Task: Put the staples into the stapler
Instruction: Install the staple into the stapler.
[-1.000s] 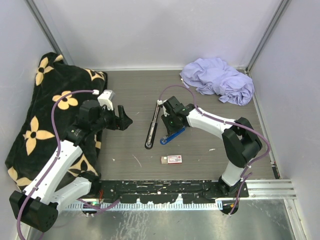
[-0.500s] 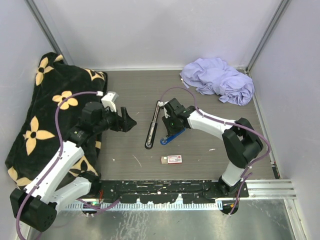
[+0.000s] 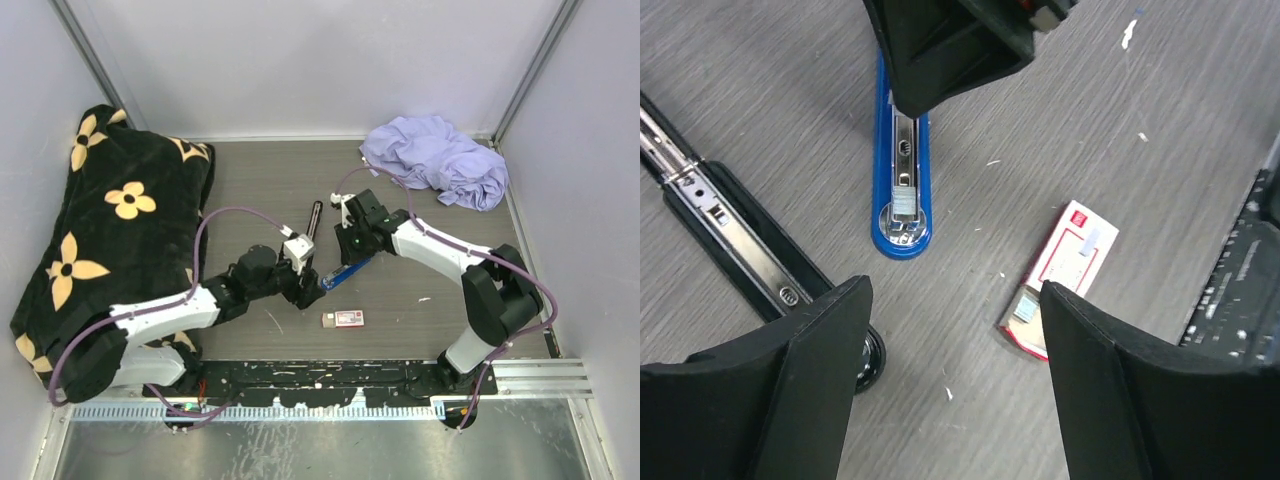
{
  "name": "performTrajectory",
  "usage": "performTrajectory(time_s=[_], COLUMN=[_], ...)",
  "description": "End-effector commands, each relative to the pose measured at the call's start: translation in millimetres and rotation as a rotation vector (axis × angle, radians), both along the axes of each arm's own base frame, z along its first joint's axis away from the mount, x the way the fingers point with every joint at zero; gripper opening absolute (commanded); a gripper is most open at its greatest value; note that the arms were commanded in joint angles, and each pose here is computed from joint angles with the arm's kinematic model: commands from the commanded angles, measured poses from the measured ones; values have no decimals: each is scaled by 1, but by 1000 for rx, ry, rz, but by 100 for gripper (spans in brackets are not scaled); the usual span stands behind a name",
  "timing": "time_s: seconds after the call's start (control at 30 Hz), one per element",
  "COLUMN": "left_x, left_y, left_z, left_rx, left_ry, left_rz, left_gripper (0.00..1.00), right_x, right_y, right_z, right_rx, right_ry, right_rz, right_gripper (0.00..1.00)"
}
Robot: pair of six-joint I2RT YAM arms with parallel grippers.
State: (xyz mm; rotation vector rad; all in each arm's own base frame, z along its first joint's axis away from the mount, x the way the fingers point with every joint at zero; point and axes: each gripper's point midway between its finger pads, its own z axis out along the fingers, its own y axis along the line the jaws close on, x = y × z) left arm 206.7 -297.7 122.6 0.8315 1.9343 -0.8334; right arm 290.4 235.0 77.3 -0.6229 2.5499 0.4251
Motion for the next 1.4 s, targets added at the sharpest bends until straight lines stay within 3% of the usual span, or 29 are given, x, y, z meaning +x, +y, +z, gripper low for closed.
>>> performTrajectory(time_s=[0.0, 0.4, 0.7, 1.37], left_x=[23, 40, 42, 50], left_y=[-28, -46, -49, -49], left_z=[15, -25, -45, -65], left_rx=[-85, -59, 1, 102], left_ry=[-236, -352, -347, -329], left_rz=[-26, -57, -77, -66], left_gripper=[69, 58, 46, 35], right_x=[-3, -8, -7, 0], right_y=[0, 1, 7, 11], right_z=[16, 13, 8, -1], right_rx=[54, 102, 99, 70], right_ry=[-44, -50, -14, 18], right_rz=[21, 30, 51, 68], right_gripper=[28, 28, 29, 29])
